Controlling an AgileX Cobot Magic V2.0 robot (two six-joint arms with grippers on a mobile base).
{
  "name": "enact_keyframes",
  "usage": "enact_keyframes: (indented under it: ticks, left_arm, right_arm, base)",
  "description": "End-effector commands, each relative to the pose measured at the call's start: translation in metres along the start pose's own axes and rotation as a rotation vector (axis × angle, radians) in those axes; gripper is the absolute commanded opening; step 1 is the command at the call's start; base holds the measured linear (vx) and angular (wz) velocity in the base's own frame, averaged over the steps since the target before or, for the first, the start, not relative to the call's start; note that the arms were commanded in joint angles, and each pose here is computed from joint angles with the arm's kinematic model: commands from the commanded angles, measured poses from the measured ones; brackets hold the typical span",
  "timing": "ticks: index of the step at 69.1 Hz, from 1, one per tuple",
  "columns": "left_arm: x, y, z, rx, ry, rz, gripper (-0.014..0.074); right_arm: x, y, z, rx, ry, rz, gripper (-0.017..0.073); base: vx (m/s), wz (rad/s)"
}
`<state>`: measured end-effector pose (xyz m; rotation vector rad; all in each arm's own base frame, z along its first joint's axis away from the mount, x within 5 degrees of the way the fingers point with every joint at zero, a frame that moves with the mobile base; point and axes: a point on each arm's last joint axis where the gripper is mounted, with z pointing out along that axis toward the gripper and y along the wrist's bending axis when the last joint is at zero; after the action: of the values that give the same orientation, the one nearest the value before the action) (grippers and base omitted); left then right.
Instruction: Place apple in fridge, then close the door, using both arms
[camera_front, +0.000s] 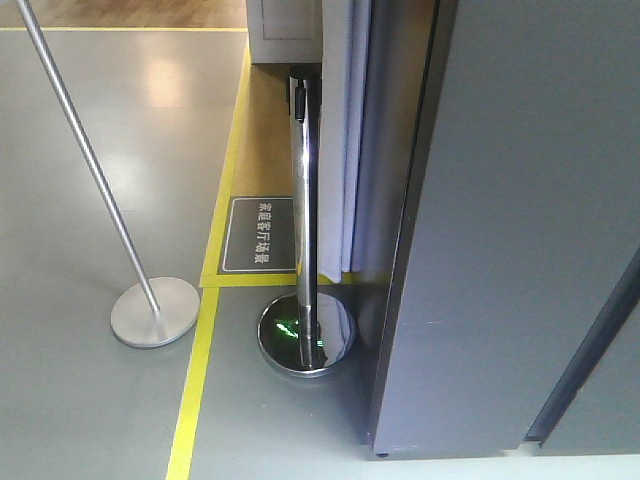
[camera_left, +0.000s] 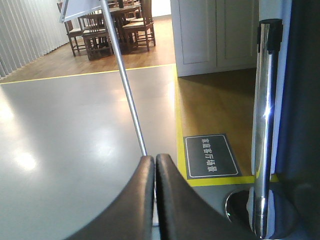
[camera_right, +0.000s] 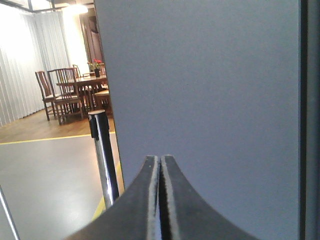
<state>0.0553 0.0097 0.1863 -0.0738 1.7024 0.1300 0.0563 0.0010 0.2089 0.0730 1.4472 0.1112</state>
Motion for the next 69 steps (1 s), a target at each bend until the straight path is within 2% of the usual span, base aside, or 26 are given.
enact_keyframes:
  ticks: [1, 69]
  left_arm:
    - [-0.0014, -0.0020, -0.0002, 0.022, -0.063, -0.011, -0.0008]
    - [-0.0014, -0.0020, -0.0002, 0.022, -0.063, -0.011, -0.0008]
  right_arm:
    - [-0.0046, 0.0004, -0.0006, -0.004, -0.079, -0.022, -0.0002]
    - [-0.0050, 0.0004, -0.0006, -0.004, -0.080, -0.022, -0.0002]
  base:
    - [0.00, 0.00]
    - [0.00, 0.00]
